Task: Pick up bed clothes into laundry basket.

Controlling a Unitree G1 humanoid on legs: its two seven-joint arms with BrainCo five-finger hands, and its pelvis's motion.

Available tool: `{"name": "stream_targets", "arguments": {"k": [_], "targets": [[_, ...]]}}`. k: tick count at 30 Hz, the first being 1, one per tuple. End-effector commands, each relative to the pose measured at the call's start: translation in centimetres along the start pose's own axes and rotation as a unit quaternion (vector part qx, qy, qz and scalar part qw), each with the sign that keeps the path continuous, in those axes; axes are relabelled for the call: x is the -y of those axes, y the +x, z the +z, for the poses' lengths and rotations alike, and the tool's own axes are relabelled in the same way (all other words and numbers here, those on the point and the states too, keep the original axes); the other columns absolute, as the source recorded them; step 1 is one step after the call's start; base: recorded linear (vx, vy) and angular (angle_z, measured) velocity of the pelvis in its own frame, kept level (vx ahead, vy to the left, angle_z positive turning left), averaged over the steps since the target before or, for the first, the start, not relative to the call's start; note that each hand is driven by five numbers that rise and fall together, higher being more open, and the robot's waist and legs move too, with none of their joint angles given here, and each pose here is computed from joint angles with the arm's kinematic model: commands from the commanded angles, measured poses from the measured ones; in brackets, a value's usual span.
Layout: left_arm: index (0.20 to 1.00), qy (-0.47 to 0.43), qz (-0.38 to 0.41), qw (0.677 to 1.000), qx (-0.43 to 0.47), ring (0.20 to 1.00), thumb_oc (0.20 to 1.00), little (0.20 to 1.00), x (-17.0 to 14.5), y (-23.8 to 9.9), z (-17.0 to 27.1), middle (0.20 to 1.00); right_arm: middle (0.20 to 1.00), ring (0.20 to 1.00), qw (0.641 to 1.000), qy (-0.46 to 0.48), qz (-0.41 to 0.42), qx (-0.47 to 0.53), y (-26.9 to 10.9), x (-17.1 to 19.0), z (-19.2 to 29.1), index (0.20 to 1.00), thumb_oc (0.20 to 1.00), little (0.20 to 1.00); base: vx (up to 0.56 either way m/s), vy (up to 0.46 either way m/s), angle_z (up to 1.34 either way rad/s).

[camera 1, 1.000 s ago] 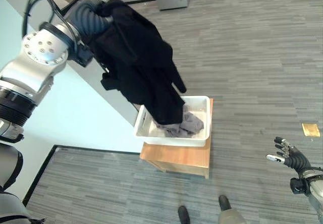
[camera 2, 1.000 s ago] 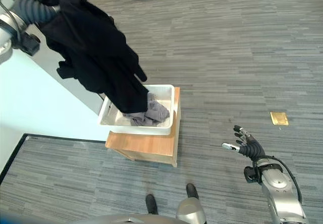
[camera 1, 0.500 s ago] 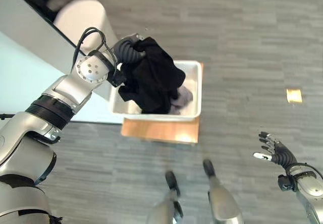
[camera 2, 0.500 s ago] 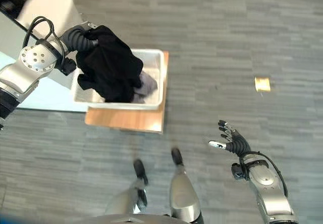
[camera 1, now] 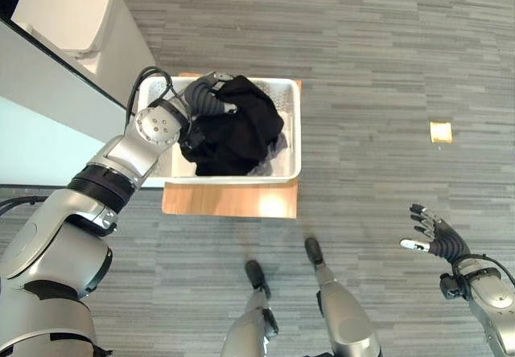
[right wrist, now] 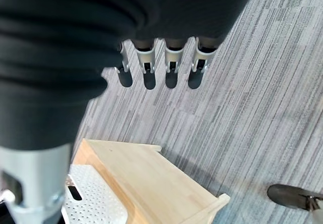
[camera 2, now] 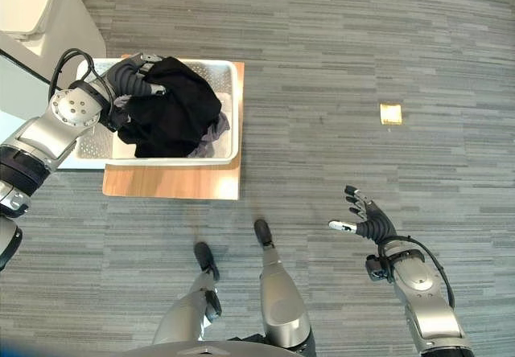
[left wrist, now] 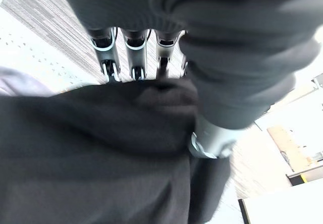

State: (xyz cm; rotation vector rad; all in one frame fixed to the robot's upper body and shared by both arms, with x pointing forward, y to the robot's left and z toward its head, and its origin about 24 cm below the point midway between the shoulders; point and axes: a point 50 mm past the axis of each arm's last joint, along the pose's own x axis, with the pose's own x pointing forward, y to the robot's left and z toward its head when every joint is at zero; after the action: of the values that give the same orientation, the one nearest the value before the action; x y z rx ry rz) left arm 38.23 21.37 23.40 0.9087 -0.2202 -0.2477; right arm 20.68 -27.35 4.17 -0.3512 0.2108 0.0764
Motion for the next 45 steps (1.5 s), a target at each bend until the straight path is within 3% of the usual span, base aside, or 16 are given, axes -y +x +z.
{"name": "stream_targets", "arguments": {"k": [1, 6, 10, 12, 13, 14, 15, 19, 21, 22, 23, 26, 27, 32, 39, 45], "targets": [[1.0, 0.053, 0.015, 0.998, -0.005, 1.0, 1.0, 1.0, -3.2, -0.3, 0.5, 1.0, 1.0, 1.0, 0.999, -0.029, -0.013, 0.011, -0.8, 1.3, 0.5, 1.0, 1.0, 1.0, 0.0, 0.0, 0.0], [1.0, 0.172, -0.052, 0.984, 0.011, 1.0, 1.0, 1.0, -5.0, -2.4, 2.5, 1.0, 1.0, 1.0, 0.998, -0.061, -0.005, 0.003, -1.3, 2.4, 0.9, 1.0, 1.0, 1.0, 0.02, 0.01, 0.0], [1.0, 0.173, -0.063, 0.983, 0.011, 1.0, 1.0, 1.0, -5.6, -4.2, 2.3, 1.0, 1.0, 1.0, 0.997, -0.075, 0.009, 0.001, -1.3, 2.6, 1.2, 1.0, 1.0, 1.0, 0.03, 0.005, 0.13], [1.0, -0.003, -0.017, 0.999, 0.051, 1.0, 1.0, 1.0, -5.6, -6.2, 1.5, 1.0, 1.0, 1.0, 0.997, -0.076, 0.026, 0.01, -1.0, 2.1, 1.7, 1.0, 1.0, 1.0, 0.03, 0.003, 0.13], [1.0, -0.139, 0.013, 0.987, 0.073, 1.0, 1.0, 1.0, -4.4, -7.7, 0.0, 1.0, 1.0, 1.0, 0.998, -0.066, 0.019, 0.015, -1.1, 1.9, 1.6, 1.0, 1.0, 1.0, 0.0, 0.0, 0.0], [1.0, -0.144, 0.019, 0.987, 0.068, 1.0, 1.0, 1.0, -4.3, -8.3, -0.4, 1.0, 1.0, 1.0, 0.997, -0.073, 0.024, 0.015, -1.0, 1.9, 1.8, 1.0, 1.0, 1.0, 0.04, -0.012, 0.05], [1.0, -0.27, 0.1, 0.955, 0.072, 1.0, 1.0, 1.0, -2.9, -11.3, -3.3, 1.0, 1.0, 1.0, 0.998, -0.059, 0.005, 0.032, -1.0, 1.8, 2.1, 1.0, 1.0, 1.0, 0.05, -0.002, 0.19], [1.0, -0.356, 0.21, 0.911, 0.007, 1.0, 1.0, 1.0, 2.5, -17.5, -7.4, 1.0, 1.0, 1.0, 0.998, -0.03, -0.049, 0.041, -1.3, 1.8, 1.9, 1.0, 1.0, 1.0, 0.06, -0.002, 0.17], [1.0, -0.421, 0.281, 0.859, -0.077, 1.0, 1.0, 1.0, 7.4, -22.5, -9.7, 1.0, 1.0, 1.0, 0.993, 0.039, -0.098, 0.06, -1.6, 1.5, 1.9, 1.0, 1.0, 1.0, 0.08, 0.036, 0.45], [1.0, -0.409, 0.287, 0.859, -0.113, 1.0, 1.0, 1.0, 8.6, -24.1, -10.2, 1.0, 1.0, 1.0, 0.99, 0.063, -0.101, 0.08, -1.7, 1.2, 2.4, 1.0, 1.0, 1.0, 0.05, 0.04, 0.12], [1.0, -0.408, 0.287, 0.859, -0.115, 1.0, 1.0, 1.0, 8.7, -24.2, -10.1, 1.0, 1.0, 1.0, 0.99, 0.062, -0.1, 0.079, -1.8, 1.2, 2.4, 1.0, 1.0, 1.0, 0.01, 0.039, 0.03], [1.0, -0.505, 0.314, 0.789, -0.154, 1.0, 1.0, 1.0, 13.9, -24.4, -10.5, 1.0, 1.0, 1.0, 0.982, 0.149, -0.067, 0.095, -0.9, -1.9, 2.1, 1.0, 1.0, 1.0, -0.02, 0.018, 0.22], [1.0, -0.499, 0.317, 0.788, -0.17, 1.0, 1.0, 1.0, 14.5, -24.6, -10.5, 1.0, 1.0, 1.0, 0.973, 0.212, -0.04, 0.081, -0.5, -3.5, 1.2, 1.0, 1.0, 1.0, -0.02, 0.008, 0.14], [1.0, -0.504, 0.29, 0.799, -0.155, 1.0, 1.0, 1.0, 15.4, -22.8, -9.2, 1.0, 1.0, 1.0, 0.955, 0.261, 0.043, 0.132, 0.4, -6.0, 3.6, 1.0, 1.0, 1.0, -0.03, 0.007, 0.13], [1.0, -0.505, 0.283, 0.796, -0.178, 1.0, 1.0, 1.0, 16.4, -23.5, -9.4, 1.0, 1.0, 1.0, 0.959, 0.241, 0.012, 0.146, 0.2, -5.8, 3.9, 1.0, 1.0, 1.0, 0.01, 0.028, 0.05], [1.0, -0.491, 0.302, 0.809, -0.116, 1.0, 1.0, 1.0, 14.3, -20.9, -8.3, 1.0, 1.0, 1.0, 0.961, 0.232, -0.019, 0.146, 0.7, -5.1, 3.8, 1.0, 1.0, 1.0, -0.02, 0.091, 0.25]]}}
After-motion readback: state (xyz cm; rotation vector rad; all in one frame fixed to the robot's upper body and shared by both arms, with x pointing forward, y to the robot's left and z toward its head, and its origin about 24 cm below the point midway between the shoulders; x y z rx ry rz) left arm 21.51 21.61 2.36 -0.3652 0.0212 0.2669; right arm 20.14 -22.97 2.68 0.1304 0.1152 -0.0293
